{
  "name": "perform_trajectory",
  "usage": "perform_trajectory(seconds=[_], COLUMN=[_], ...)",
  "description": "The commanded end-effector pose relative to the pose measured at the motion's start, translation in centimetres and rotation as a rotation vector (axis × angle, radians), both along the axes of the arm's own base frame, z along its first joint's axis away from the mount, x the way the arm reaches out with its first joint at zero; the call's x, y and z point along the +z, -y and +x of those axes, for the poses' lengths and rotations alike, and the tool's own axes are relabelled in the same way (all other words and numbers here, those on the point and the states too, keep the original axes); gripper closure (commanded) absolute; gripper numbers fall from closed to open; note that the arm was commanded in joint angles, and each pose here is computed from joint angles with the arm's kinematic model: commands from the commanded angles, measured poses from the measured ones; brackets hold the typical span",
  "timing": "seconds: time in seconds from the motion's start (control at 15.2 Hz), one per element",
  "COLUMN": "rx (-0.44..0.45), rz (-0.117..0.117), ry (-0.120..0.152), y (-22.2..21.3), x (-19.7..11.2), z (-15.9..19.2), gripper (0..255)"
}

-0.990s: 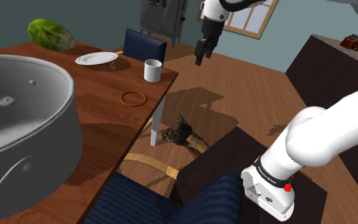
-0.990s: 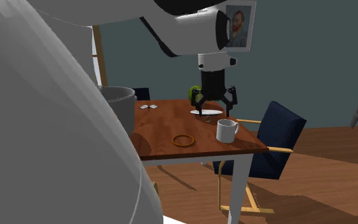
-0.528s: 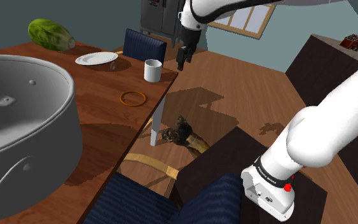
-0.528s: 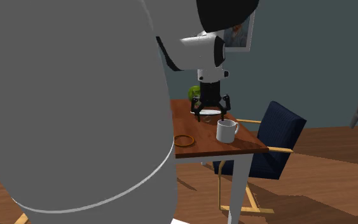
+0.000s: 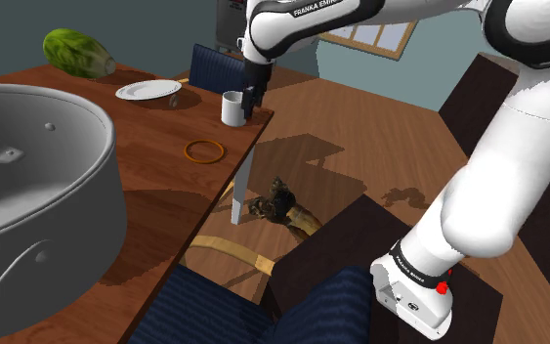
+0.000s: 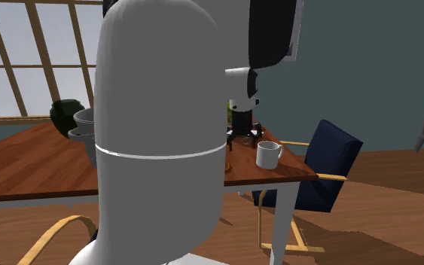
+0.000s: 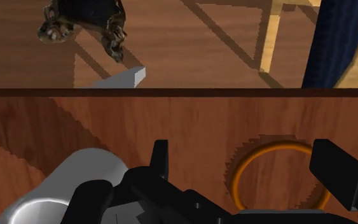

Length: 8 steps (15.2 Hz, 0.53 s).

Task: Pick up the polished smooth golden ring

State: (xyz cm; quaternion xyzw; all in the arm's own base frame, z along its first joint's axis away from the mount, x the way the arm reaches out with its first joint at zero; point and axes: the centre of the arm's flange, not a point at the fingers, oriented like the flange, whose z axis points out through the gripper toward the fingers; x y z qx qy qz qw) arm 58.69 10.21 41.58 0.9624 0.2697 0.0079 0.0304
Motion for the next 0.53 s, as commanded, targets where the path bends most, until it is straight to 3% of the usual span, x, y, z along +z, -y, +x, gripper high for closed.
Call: perform_trajectory(seconds=[0.0,0.46], rx=[0.041,0.179], rz=[0.004,0.017], ry=[-0.004,-0.019], y=[-1.0,-5.8], x=[-1.6,-7.0], z=[1.7,7.3], gripper=[0,0])
